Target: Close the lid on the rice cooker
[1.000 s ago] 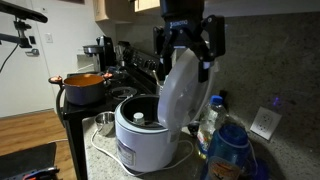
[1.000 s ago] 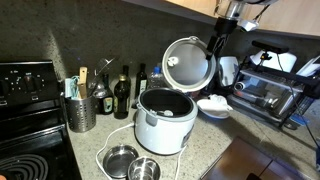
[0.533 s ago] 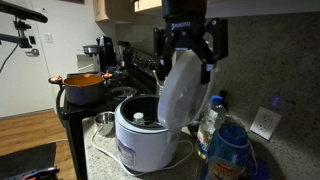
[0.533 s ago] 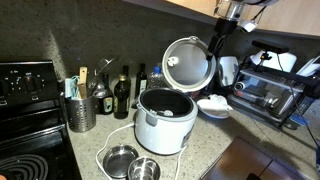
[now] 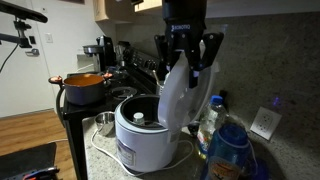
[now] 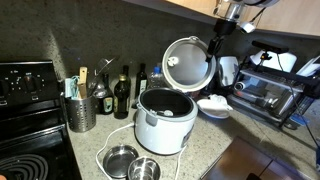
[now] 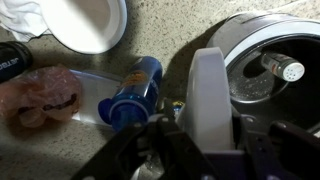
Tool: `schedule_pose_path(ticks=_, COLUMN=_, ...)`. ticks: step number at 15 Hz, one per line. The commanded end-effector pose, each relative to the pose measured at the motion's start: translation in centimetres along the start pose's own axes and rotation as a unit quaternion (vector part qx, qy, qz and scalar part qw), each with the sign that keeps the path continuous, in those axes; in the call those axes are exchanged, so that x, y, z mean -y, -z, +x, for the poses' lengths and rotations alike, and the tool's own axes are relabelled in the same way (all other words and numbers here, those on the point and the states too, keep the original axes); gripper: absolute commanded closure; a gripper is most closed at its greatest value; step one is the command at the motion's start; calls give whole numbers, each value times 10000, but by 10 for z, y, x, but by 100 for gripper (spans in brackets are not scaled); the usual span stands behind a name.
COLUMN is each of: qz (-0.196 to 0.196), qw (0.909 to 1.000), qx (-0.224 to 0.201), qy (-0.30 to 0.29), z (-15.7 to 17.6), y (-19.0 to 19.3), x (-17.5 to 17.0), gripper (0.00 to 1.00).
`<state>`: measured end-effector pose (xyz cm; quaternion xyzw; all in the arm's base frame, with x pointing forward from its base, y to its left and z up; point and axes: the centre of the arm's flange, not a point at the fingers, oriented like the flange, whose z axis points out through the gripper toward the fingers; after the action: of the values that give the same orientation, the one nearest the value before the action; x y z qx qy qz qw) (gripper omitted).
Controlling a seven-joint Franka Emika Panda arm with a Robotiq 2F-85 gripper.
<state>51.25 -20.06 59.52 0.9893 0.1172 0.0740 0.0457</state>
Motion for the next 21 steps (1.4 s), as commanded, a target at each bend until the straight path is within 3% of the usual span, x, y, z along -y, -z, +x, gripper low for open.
schedule_pose_path(ticks=1, qz=56, qw=9999, qx=-68, qy=57, z=5, y=8, x=-5, gripper=80)
schedule_pose_path(ticks=2, qz=103, qw=9999, qx=-57, qy=78, z=6, y=10, x=-3, gripper=88)
schedule_pose_path(ticks=3, qz=162, qw=9998, qx=-39, qy=84, z=6, y=11, x=0, gripper=91)
schedule_pose_path(ticks=9, qz=468, qw=9987, qx=-74, qy=198, z=2, y=11, x=23, gripper=91)
schedule_pose_path(ticks=13, qz=438, qw=9988, qx=-44, qy=213, z=-9, y=0, x=49, gripper=91)
schedule_pose_path(ticks=15, qz=297, qw=9990, qx=84, qy=336, z=-14, y=-13, x=70, gripper=91)
schedule_pose_path(ticks=21, qz=-1056, qw=9917, qx=487, qy=556, z=-20, y=-29, x=137, gripper=91)
